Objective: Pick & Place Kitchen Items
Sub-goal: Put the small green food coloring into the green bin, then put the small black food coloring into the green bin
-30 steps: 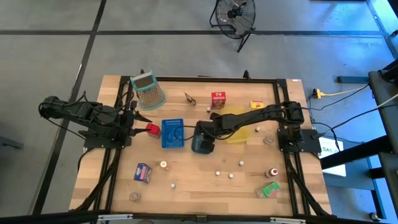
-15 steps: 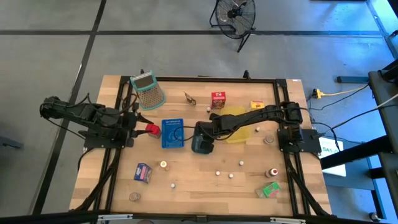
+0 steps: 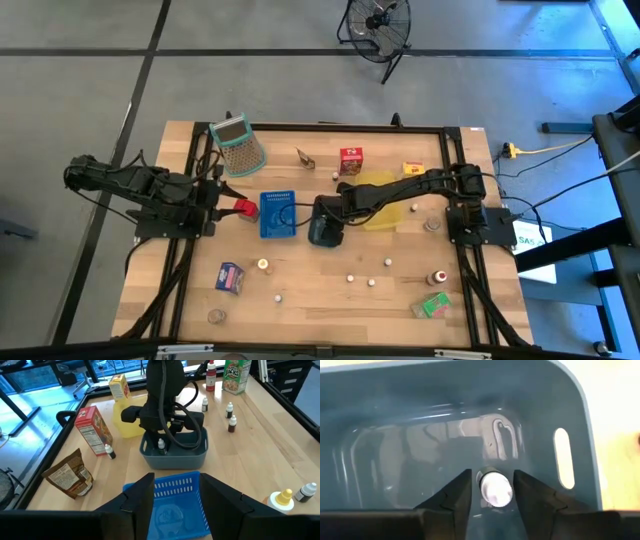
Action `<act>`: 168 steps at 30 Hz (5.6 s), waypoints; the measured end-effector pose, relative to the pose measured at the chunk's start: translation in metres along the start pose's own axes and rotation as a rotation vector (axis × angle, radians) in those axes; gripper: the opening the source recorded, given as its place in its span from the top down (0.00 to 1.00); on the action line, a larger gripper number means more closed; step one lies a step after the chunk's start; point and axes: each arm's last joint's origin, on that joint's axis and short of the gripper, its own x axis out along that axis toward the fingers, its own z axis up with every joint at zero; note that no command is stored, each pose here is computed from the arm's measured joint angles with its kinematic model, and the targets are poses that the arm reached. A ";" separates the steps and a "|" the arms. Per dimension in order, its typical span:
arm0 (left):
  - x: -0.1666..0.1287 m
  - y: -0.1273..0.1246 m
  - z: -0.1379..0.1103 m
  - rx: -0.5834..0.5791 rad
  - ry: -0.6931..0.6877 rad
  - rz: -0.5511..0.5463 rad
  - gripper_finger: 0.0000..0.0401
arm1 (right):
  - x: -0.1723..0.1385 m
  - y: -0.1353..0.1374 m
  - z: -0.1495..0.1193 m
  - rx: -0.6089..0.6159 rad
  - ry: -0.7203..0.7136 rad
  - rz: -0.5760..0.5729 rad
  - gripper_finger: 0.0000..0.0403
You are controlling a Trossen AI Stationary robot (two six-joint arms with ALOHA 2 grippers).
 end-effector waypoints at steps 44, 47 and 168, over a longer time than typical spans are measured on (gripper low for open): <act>0.000 0.000 0.000 0.000 0.000 0.000 0.63 | -0.044 0.011 0.021 -0.063 -0.122 -0.009 0.59; 0.000 0.000 0.000 0.000 0.000 0.000 0.63 | -0.064 0.020 0.029 -0.115 -0.136 -0.040 0.59; 0.000 0.000 0.000 0.000 0.000 0.000 0.62 | -0.143 0.064 -0.010 -0.014 0.168 -0.170 0.16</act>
